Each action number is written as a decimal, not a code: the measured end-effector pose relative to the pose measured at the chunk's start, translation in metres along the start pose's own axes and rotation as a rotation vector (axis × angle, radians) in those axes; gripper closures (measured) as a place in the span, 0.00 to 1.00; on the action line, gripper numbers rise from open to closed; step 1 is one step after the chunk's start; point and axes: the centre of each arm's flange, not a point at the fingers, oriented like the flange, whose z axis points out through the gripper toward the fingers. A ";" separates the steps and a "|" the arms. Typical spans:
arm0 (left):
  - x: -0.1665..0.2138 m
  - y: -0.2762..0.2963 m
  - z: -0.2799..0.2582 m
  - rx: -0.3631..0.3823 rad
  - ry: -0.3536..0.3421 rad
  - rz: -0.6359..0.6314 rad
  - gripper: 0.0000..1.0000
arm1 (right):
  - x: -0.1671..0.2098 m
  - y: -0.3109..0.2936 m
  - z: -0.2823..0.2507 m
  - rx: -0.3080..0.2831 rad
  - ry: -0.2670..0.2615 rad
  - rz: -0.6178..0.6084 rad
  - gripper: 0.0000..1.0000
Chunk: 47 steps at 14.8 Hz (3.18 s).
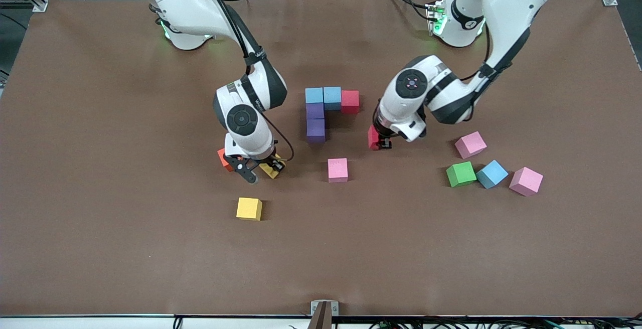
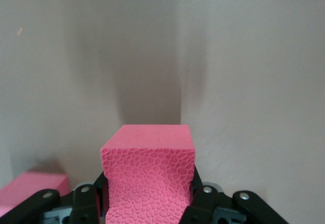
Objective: Arrange 11 blocks into digit 3
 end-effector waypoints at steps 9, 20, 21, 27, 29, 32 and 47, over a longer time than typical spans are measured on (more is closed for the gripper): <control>-0.070 -0.026 0.032 -0.011 0.025 -0.050 0.42 | -0.062 -0.045 -0.035 0.078 0.037 -0.556 0.48; -0.106 -0.014 0.048 -0.036 0.020 -0.039 0.42 | -0.100 -0.056 -0.013 0.051 0.047 -0.706 0.48; -0.106 -0.014 0.048 -0.037 0.020 -0.040 0.42 | -0.099 -0.056 -0.013 0.049 0.048 -0.706 0.48; -0.112 -0.018 0.048 -0.039 0.018 -0.030 0.42 | -0.059 -0.044 -0.010 0.007 0.036 -0.674 0.48; -0.116 -0.022 0.048 -0.038 0.018 -0.020 0.42 | -0.031 -0.034 -0.009 -0.014 0.019 -0.636 0.48; -0.122 -0.029 0.049 -0.038 0.019 -0.007 0.42 | 0.004 -0.019 -0.008 -0.040 -0.013 -0.536 0.48; -0.126 -0.028 0.041 -0.053 0.011 0.004 0.03 | 0.017 -0.014 -0.008 -0.051 -0.019 -0.342 0.48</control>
